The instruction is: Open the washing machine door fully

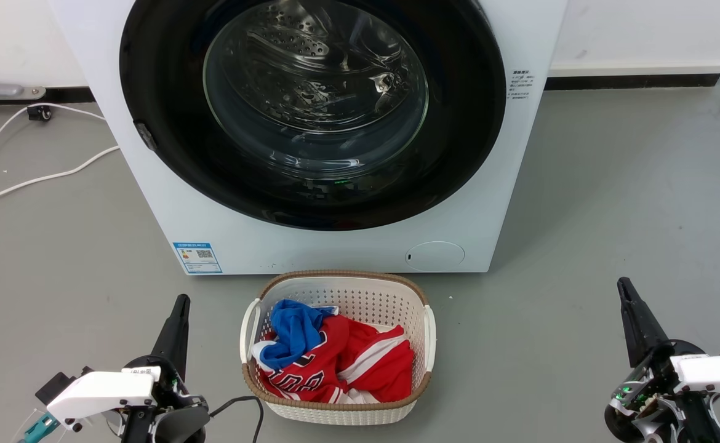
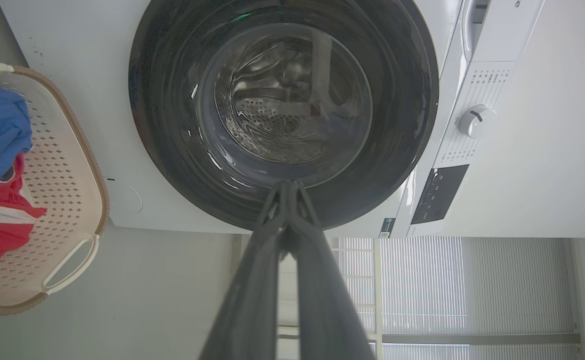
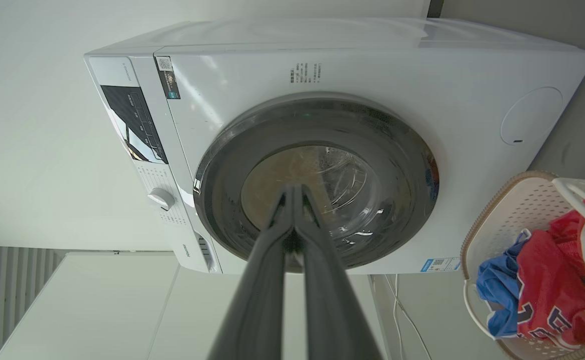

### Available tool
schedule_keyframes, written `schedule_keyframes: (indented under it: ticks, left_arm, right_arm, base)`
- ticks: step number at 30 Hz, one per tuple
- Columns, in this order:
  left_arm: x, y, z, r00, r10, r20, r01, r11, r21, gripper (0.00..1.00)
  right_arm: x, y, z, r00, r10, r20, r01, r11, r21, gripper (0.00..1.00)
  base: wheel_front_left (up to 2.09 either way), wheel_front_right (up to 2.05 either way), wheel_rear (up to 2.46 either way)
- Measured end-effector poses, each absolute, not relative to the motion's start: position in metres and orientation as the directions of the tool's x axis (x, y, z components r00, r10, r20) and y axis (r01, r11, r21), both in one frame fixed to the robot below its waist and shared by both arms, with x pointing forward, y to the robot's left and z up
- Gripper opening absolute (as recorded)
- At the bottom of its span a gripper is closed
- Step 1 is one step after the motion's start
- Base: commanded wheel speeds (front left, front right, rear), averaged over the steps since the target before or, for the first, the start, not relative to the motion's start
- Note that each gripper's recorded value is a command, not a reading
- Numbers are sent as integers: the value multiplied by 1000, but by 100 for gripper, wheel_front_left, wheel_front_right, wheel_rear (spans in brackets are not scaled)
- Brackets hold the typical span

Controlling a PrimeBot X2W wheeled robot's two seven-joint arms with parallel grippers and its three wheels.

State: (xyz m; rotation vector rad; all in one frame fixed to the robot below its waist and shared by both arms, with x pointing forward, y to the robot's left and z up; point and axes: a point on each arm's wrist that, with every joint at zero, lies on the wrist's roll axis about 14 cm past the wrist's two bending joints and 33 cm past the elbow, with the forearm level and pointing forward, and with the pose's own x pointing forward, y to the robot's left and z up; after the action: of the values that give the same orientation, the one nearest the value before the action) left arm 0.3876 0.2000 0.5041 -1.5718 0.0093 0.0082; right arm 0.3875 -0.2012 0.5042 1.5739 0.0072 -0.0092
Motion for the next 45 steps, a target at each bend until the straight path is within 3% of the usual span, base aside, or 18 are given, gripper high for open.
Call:
schedule_keyframes:
  ticks: [21,22,27,34,45]
  left_arm:
    - [388,200,504,1000,-1,-11,-11,-2,-1000,0]
    - [387,200,503,1000,-1,-13,-13,-2,-1000,100]
    - [376,198,479,996,-2,-85,-85,-9,-996,100]
    - [378,191,485,998,-3,-67,-67,11,-998,100]
    - [383,189,503,1000,10,-12,-13,147,-989,100]
  right_arm:
    - [387,-201,504,1000,-1,-11,11,-2,1000,0]
    - [387,-201,504,1000,0,-13,13,-2,1000,100]
    - [376,-201,480,997,-4,-81,81,-9,997,100]
    - [377,-195,485,998,-6,-65,65,11,998,100]
    - [380,-191,495,999,-7,-38,39,170,985,100]
  base:
    - [0,0,0]
    - [0,0,0]
    - [0,0,0]
    - [0,0,0]
    - [0,0,0]
